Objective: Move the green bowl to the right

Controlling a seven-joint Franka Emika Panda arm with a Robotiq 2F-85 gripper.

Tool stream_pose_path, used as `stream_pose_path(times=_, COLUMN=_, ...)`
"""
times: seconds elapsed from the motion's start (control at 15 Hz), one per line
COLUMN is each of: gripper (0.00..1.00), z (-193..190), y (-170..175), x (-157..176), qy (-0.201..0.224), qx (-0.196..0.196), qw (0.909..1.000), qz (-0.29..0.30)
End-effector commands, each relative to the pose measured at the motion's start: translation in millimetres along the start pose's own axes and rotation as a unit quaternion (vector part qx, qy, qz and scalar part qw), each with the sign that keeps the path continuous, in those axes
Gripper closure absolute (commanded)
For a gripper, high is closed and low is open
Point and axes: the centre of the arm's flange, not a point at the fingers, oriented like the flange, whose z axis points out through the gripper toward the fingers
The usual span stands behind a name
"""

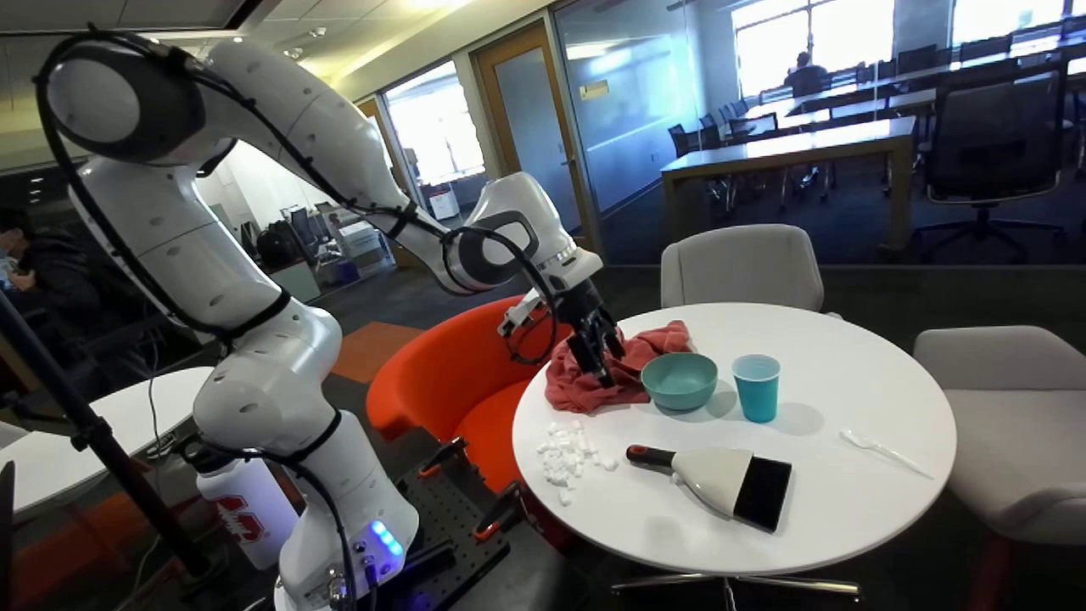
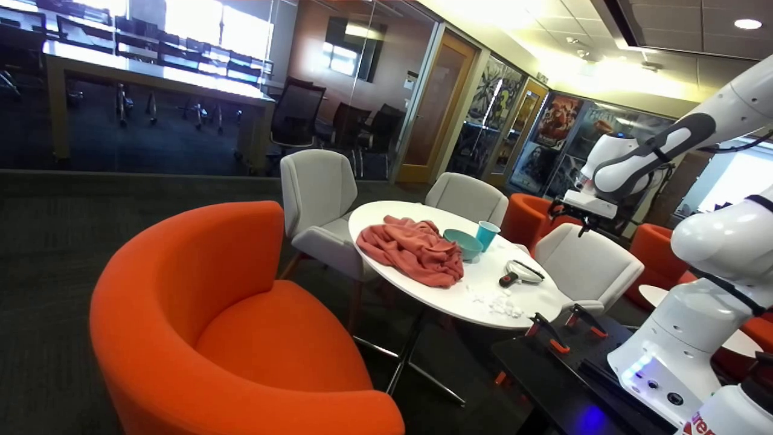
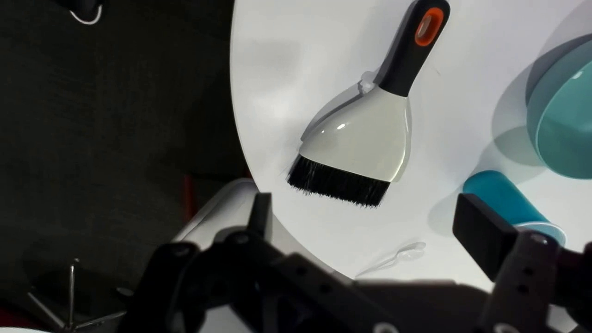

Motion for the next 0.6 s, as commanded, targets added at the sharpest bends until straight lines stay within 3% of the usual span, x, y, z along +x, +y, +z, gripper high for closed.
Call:
stream_pose_path(times=0.0, gripper=0.0, z=-1, y=-1, x=1, qy=0.001, qx=0.001, qw=1.0, qz=0.0)
stream_pose_path(times=0.07, gripper=0.0, z=-1, y=-2, x=1, qy=0.002, qx=0.001, qw=1.0, qz=-0.001)
stream_pose_path(times=0.2, gripper=0.0, z=14, y=-14, x=10, qy=-0.011, qx=0.05, qw=0.9985, qz=-0.017)
stream_pose_path(times=0.53, gripper=0.0, z=68, y=-61, x=48, qy=-0.078, qx=0.111, qw=0.9907, qz=-0.011)
